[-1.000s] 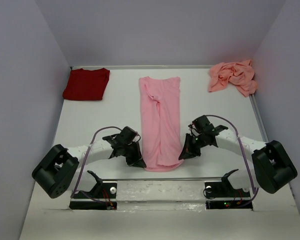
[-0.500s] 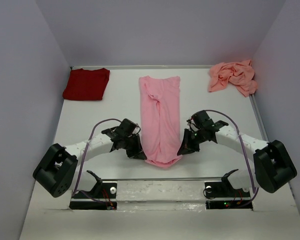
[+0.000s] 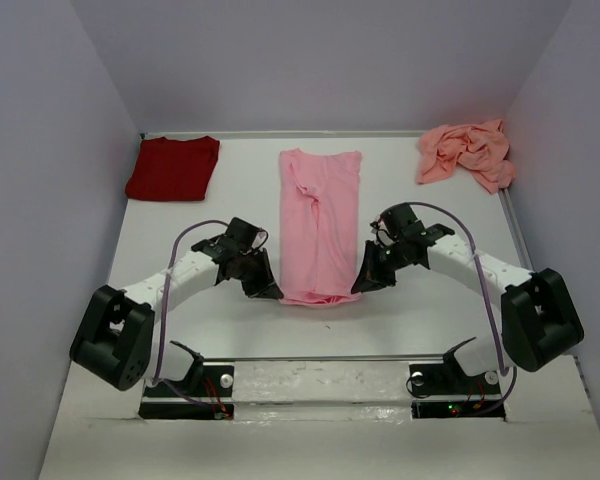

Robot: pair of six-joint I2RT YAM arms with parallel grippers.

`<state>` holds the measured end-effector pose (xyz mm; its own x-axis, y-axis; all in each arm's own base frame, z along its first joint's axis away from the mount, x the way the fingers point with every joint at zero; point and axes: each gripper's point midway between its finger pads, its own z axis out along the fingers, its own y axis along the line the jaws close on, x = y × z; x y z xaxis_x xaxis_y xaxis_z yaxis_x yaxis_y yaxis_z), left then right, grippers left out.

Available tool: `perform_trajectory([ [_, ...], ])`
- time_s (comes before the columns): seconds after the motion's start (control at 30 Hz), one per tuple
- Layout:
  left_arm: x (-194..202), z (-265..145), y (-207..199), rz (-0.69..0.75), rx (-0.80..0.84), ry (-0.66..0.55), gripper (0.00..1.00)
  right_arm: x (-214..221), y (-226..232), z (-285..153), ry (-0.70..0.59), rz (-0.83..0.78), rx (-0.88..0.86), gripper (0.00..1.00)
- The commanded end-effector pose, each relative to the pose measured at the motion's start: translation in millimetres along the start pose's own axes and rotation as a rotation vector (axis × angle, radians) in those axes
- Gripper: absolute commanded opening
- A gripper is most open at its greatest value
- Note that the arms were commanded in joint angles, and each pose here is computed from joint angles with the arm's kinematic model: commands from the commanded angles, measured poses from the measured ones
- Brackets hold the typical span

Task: Fold and stack the t-shirts
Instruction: Fold the tshirt

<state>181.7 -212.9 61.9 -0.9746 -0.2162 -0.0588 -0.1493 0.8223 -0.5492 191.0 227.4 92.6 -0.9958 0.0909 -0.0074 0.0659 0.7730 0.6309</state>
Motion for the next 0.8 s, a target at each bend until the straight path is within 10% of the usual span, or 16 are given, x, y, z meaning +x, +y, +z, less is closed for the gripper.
perform_trajectory([
  [0.0,-17,-10,-9,0.044,0.003,-0.021,0.00,-16,11,-8,-0.033,-0.039,-0.013,0.00],
  [0.77,-86,-26,-48,0.115,0.015,-0.077,0.00,-73,38,-33,-0.117,-0.076,-0.028,0.00],
])
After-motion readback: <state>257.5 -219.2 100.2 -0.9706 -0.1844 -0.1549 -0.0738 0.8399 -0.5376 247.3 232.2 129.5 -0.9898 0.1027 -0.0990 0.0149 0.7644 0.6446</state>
